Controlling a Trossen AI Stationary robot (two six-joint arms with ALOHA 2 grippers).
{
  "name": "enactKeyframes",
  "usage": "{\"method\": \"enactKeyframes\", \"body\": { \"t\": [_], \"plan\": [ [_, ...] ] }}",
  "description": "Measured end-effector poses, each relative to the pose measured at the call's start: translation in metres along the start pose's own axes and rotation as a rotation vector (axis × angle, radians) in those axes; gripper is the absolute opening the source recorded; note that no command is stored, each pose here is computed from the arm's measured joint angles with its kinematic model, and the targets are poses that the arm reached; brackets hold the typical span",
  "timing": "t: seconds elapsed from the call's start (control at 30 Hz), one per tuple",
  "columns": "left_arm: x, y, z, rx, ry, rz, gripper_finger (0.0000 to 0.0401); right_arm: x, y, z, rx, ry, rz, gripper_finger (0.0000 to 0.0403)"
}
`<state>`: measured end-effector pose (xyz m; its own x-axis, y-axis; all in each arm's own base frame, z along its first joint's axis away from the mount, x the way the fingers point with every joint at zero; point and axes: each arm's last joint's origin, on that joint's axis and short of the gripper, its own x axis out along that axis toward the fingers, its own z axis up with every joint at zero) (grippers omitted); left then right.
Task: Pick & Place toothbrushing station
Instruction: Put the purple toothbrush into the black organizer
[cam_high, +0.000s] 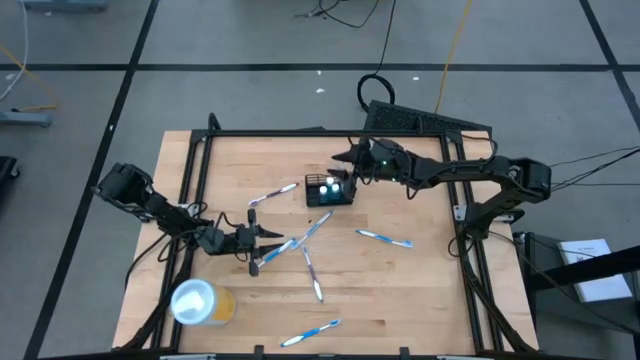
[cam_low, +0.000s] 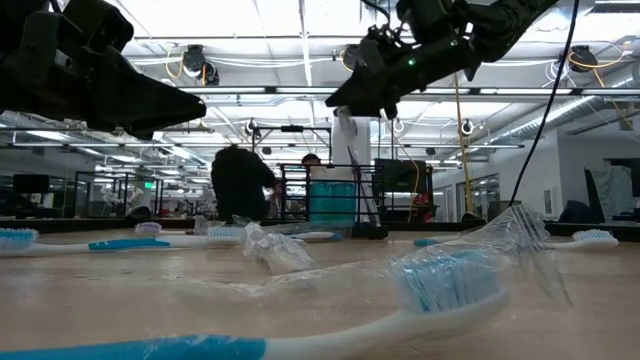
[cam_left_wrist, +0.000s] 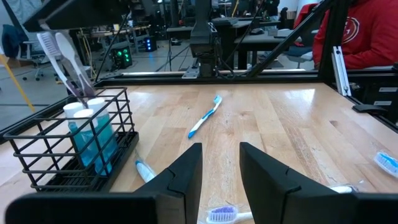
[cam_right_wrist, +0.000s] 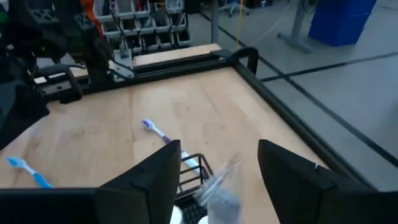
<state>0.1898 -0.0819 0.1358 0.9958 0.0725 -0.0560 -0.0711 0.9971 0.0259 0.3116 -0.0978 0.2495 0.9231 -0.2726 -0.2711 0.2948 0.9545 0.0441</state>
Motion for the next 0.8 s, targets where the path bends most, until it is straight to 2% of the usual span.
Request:
{"method": "enactKeyframes", "body": {
  "t": [0.23,0.4,0.5,0.63,0.8],
  "plan": [
    [0.000,0.000,0.000,0.002,0.002,0.000,0.0113,-0.008,0.005,0.007,-0.052,-0.027,-0.032,0.0208],
    [0.000,0.000,-0.002,0.007,0.014,0.000,0.0113,-0.023,0.017,0.019,-0.087,-0.052,-0.030,0.0208],
    [0.000,0.000,-0.002,0.010,0.021,0.000,0.0113,-0.036,0.036,0.023,-0.091,-0.036,0.031,0.0208],
    [0.000,0.000,-0.004,-0.013,0.035,0.001,0.0113,-0.049,0.069,0.012,-0.076,0.081,0.121,0.0208],
    [0.007,-0.001,0.001,-0.183,0.033,-0.006,0.0113,-0.065,0.107,-0.008,-0.107,0.230,0.102,0.0208]
  ]
}}
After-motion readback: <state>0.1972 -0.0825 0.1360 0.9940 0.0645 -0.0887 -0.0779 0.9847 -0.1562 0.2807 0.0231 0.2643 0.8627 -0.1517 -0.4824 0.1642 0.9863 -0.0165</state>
